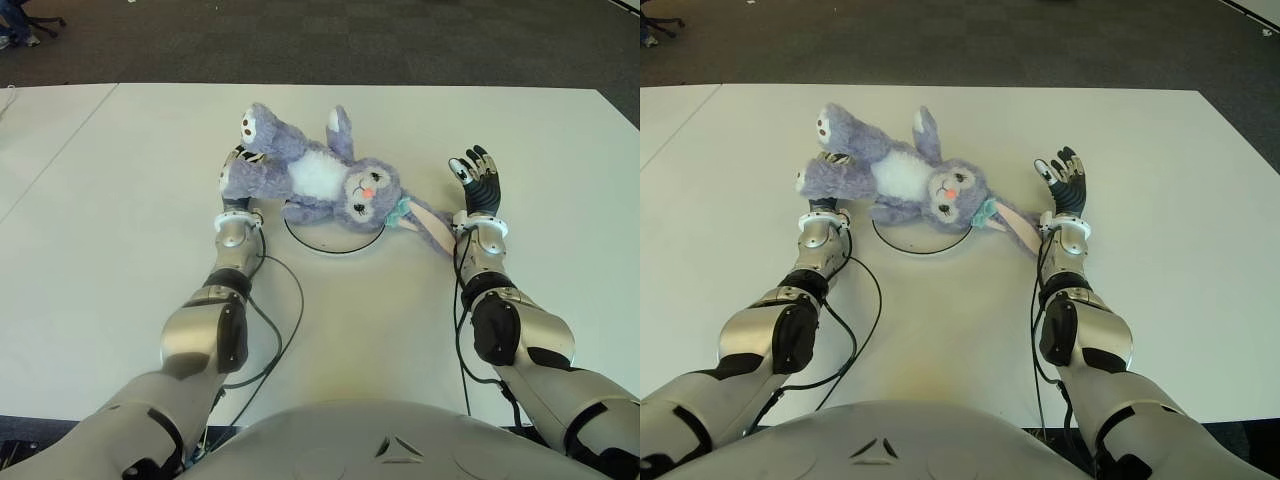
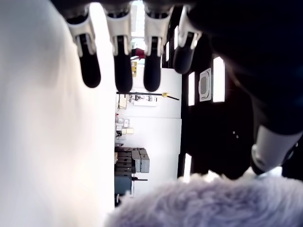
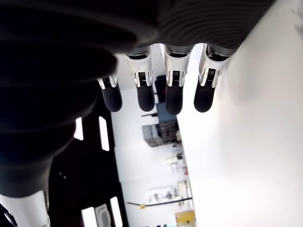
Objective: Put the doll into the plate.
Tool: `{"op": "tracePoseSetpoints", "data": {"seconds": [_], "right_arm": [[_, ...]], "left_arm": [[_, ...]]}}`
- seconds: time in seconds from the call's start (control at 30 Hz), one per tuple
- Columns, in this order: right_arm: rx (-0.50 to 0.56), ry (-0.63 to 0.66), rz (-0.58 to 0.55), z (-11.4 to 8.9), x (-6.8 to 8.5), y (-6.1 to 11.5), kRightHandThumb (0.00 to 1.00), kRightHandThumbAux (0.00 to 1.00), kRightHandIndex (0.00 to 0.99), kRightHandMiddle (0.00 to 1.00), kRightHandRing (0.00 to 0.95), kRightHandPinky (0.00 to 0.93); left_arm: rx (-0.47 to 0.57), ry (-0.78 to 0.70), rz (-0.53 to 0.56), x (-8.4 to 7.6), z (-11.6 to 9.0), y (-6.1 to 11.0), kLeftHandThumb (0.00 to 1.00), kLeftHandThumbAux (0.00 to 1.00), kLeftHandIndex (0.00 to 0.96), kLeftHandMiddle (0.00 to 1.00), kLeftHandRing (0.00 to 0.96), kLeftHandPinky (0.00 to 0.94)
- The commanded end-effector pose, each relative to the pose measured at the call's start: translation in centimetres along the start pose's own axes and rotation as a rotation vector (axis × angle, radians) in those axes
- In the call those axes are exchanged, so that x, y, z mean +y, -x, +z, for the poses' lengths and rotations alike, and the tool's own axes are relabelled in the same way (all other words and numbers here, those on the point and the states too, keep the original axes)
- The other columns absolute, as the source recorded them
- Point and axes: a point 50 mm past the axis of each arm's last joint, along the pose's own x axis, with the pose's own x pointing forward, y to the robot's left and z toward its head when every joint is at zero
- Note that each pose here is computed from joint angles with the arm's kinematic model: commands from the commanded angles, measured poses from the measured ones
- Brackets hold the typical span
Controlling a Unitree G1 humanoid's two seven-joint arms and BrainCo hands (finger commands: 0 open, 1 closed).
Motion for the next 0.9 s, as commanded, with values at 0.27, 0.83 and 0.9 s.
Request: {"op": "tracePoseSetpoints", "data": {"seconds": [0.27,0.83,0.9], "right_arm": [[0.335,0.157,-0.041,-9.1,-1.3,9.1,0.000,0.629,0.159,0.162,0.141,0.129],[0.389,0.128,-0.025,-9.7,-1.6,9.6,0.000,0.608,0.200,0.211,0.182,0.161],[0.391,0.118,-0.019,-9.7,-1.6,9.6,0.000,0.614,0.205,0.218,0.188,0.160]], "left_arm": [[0.434,-0.023,0.035,1.8,-9.6,7.2,0.000,0.601,0.162,0.240,0.249,0.256],[0.431,-0.035,0.039,1.9,-9.5,7.1,0.000,0.614,0.173,0.246,0.257,0.264],[0.433,-0.033,0.040,1.8,-9.5,7.1,0.000,0.617,0.174,0.249,0.263,0.277]]}}
